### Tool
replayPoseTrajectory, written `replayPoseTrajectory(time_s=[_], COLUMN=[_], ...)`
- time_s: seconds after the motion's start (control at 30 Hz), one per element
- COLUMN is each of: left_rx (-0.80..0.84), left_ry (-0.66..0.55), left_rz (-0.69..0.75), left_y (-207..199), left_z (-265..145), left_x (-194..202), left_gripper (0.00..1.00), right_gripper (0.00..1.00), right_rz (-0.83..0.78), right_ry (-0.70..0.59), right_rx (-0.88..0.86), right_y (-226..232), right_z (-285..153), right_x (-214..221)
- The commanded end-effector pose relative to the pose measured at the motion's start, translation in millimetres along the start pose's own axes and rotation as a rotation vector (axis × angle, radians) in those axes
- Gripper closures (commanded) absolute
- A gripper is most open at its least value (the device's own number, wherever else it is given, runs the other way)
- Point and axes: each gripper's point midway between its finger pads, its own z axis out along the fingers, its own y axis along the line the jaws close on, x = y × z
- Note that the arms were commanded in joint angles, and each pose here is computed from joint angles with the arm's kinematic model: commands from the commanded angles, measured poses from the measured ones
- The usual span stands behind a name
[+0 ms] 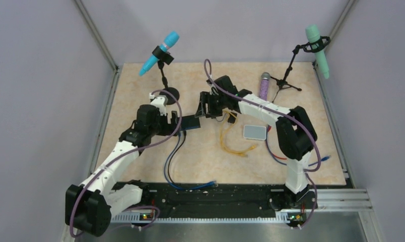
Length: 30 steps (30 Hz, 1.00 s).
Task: Pull the plug from the switch port
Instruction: Pull the connector from the switch port.
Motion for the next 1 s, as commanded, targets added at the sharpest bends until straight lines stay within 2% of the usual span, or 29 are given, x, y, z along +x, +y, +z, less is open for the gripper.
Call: replayPoseTrajectory(time_s=[0.0,0.13,0.2,0.23,0.37,0.53,0.97], left_rx=[0.036,0.146,0.221,0.238,0.328,0.405,0.447], left_ry=[-0.177,-0.147,-0.064,-0.012,0.139,0.333,0.383], left_rz=[0.356,0.677,0.840,0.876,0.848,0.928,0.907], left_y=[-9,-23,-25,-22,-6,14,33], left_z=[1,10,17,25,39,57,93], left_x=[-73,-88,-79,-76,-72,-49,-19], left_gripper=[0.06,0.08,0.07,0.07,0.08,0.11,0.13], right_gripper=[0.39,0.40,0.40,0.40,0.40,0.40,0.40], right_rz=[0.105,0.135,0.130,0.129,0.144,0.185,0.232], right_ry=[-0.101,-0.081,-0.059,-0.047,-0.010,0.008,0.058], right_rx=[-0.126,-0.179,-0.188,-0.194,-0.213,-0.239,-0.266], right_y=[22,30,33,34,34,32,27], right_z=[-8,-7,-3,-1,7,14,25], right_x=[-3,14,21,25,39,48,63])
